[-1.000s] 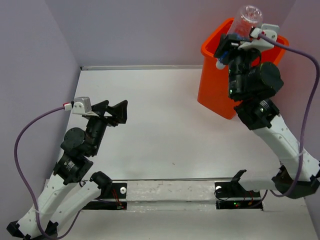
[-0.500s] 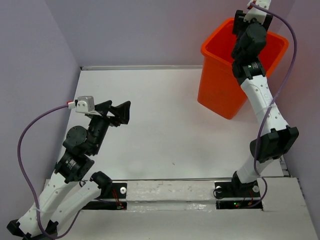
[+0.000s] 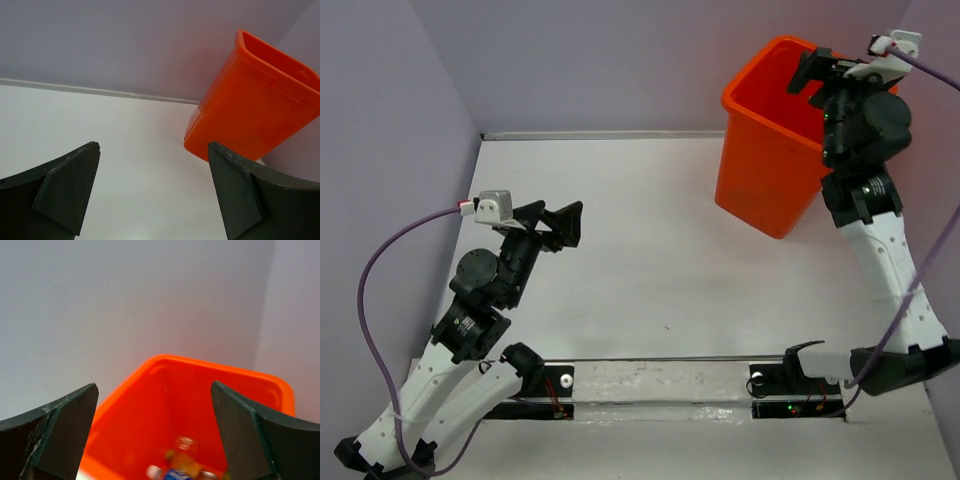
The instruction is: Put the plastic bottles in the bin
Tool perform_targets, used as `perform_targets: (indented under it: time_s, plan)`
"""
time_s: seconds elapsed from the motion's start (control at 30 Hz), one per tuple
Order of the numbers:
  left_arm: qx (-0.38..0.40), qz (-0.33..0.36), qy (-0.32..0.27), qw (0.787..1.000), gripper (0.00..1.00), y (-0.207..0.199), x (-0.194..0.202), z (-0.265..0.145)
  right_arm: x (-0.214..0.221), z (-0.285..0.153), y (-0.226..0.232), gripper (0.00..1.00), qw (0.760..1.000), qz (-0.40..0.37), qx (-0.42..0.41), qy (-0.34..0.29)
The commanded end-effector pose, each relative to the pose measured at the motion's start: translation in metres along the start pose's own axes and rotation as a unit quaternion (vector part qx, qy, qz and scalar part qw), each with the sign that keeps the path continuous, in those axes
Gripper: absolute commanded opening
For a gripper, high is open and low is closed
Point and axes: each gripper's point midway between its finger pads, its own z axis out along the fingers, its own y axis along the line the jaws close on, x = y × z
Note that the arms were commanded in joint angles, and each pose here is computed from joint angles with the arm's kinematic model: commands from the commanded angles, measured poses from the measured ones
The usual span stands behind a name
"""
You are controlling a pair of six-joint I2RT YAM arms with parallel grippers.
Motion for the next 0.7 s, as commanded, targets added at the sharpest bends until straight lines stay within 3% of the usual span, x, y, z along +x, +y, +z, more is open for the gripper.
perform_targets:
  time_s: [0.0,0.03,0.07,0.1,0.13,0.17,0.2,0.23,0.3,0.4,0.47,0.5,0.67]
  plan:
    - [-0.022,0.011,-0.016,1.000,0.99,0.009,-0.004,0.005,-0.046,-0.067,0.056,1.00,0.970,0.154,-0.189,-0.014]
    - [-0.033,0.014,-0.017,0.999,0.99,0.013,-0.003,0.006,-0.058,-0.097,0.074,1.00,0.945,0.194,-0.262,-0.008]
    - [-0.039,0.015,-0.019,0.999,0.99,0.016,-0.003,0.006,-0.050,-0.104,0.074,1.00,0.941,0.215,-0.261,0.006]
    - [-0.044,0.015,-0.021,0.999,0.99,0.017,-0.003,0.006,-0.045,-0.123,0.090,1.00,0.919,0.229,-0.319,0.021]
    - [-0.049,0.015,-0.022,0.998,0.99,0.019,-0.004,0.006,-0.005,-0.136,0.100,1.00,0.905,0.243,-0.342,0.069]
    - [-0.051,0.015,-0.025,0.998,0.99,0.020,-0.005,0.005,0.010,-0.152,0.107,1.00,0.889,0.255,-0.369,0.089]
    - [-0.052,0.018,-0.025,0.998,0.99,0.021,-0.003,0.005,0.003,-0.181,0.114,1.00,0.858,0.282,-0.421,0.088]
    - [-0.054,0.020,-0.025,0.998,0.99,0.023,-0.001,0.006,0.054,-0.198,0.119,1.00,0.842,0.292,-0.432,0.139]
    - [-0.056,0.013,-0.022,0.998,0.99,0.024,0.002,0.006,0.064,-0.237,0.122,1.00,0.805,0.305,-0.489,0.144]
    - [-0.051,0.002,-0.013,0.999,0.99,0.022,0.011,0.008,0.134,-0.273,0.118,1.00,0.784,0.317,-0.491,0.210]
    - [-0.051,-0.013,-0.008,0.999,0.99,0.021,0.017,0.010,0.153,-0.290,0.110,1.00,0.784,0.318,-0.485,0.220]
    - [-0.051,-0.020,-0.007,0.998,0.99,0.021,0.019,0.011,0.184,-0.299,0.105,1.00,0.786,0.321,-0.465,0.251]
    - [-0.045,-0.038,0.003,0.998,0.99,0.019,0.025,0.007,0.226,-0.322,0.087,1.00,0.801,0.323,-0.423,0.275]
